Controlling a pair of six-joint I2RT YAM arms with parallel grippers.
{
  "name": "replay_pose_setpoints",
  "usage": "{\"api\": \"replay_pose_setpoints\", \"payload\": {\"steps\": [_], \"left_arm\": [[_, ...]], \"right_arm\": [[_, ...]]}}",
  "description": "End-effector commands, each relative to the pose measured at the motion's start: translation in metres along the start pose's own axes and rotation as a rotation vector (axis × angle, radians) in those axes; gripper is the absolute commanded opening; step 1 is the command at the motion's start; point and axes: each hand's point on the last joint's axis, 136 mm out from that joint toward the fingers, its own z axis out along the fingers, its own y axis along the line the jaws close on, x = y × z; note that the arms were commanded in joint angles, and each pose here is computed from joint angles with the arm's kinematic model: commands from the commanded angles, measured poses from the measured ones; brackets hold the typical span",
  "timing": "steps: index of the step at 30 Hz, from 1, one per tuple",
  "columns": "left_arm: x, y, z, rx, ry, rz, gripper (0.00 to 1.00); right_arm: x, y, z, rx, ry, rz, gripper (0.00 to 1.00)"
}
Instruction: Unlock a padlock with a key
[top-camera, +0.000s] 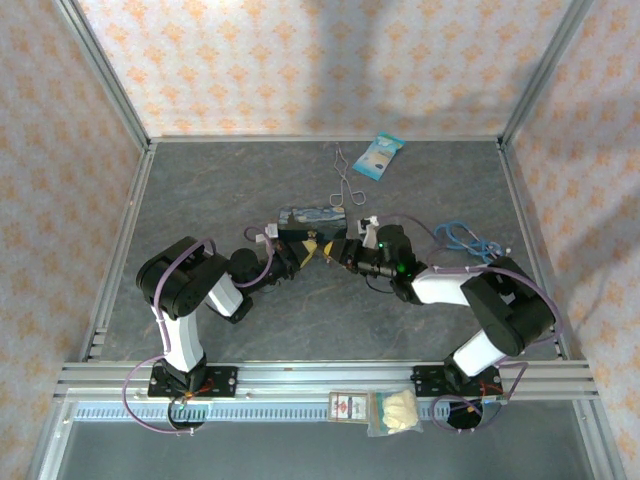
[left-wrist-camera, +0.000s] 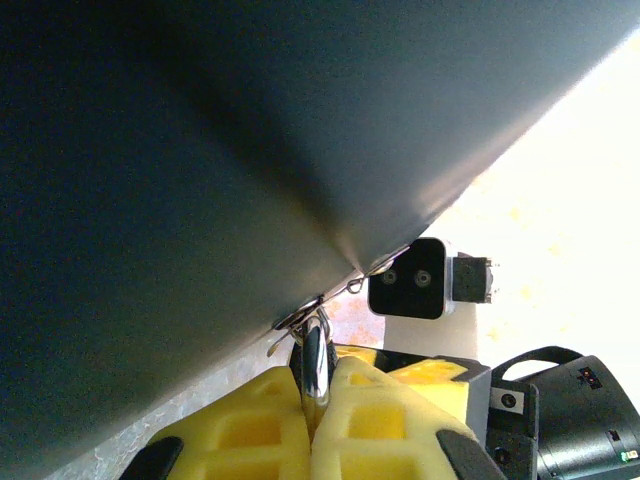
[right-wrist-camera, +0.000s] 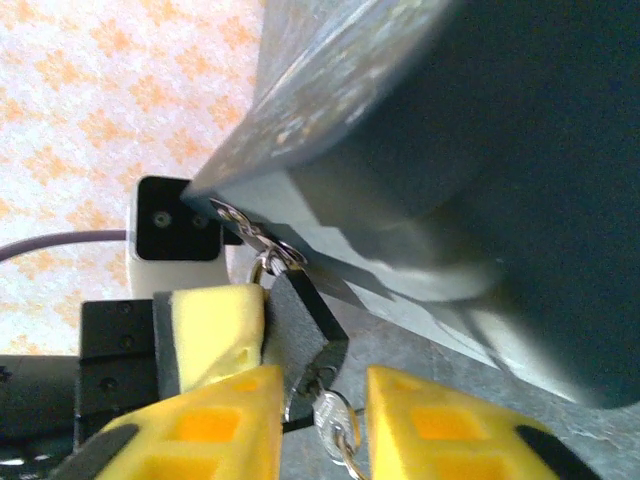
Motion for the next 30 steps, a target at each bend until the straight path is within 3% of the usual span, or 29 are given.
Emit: {"api": "replay_pose_setpoints", "payload": {"steps": [1,12,21,26,30], "left_arm": [[-0.009,-0.068,-0.005,0.256,-0.054,0.113,0.0],[-0.008,-0.069,-0.007,0.257,-0.054,0.113,0.0],[-0.001,-0.069,-0.007,0.263,-0.037,0.108,0.0],[0.0,-0.071,-0.01,0.268,-0.041,0.116,0.0],[0.003,-0.074,-0.009,0.277,-0.022,0.148,0.0]], "right_arm": [[0.005,0.004,0.001,-0.051,0.004,0.005,0.22],[0.007,0.008,0.001,-0.119,-0.004,0.05,0.07],[0.007,0.026,0.002,-0.254,0.009,0.12,0.14],[0.008,0.024,0.0,-0.258,0.002,0.128,0.01],[0.004,0.023,-0.001,-0.259,-0.01,0.193,0.0]]}}
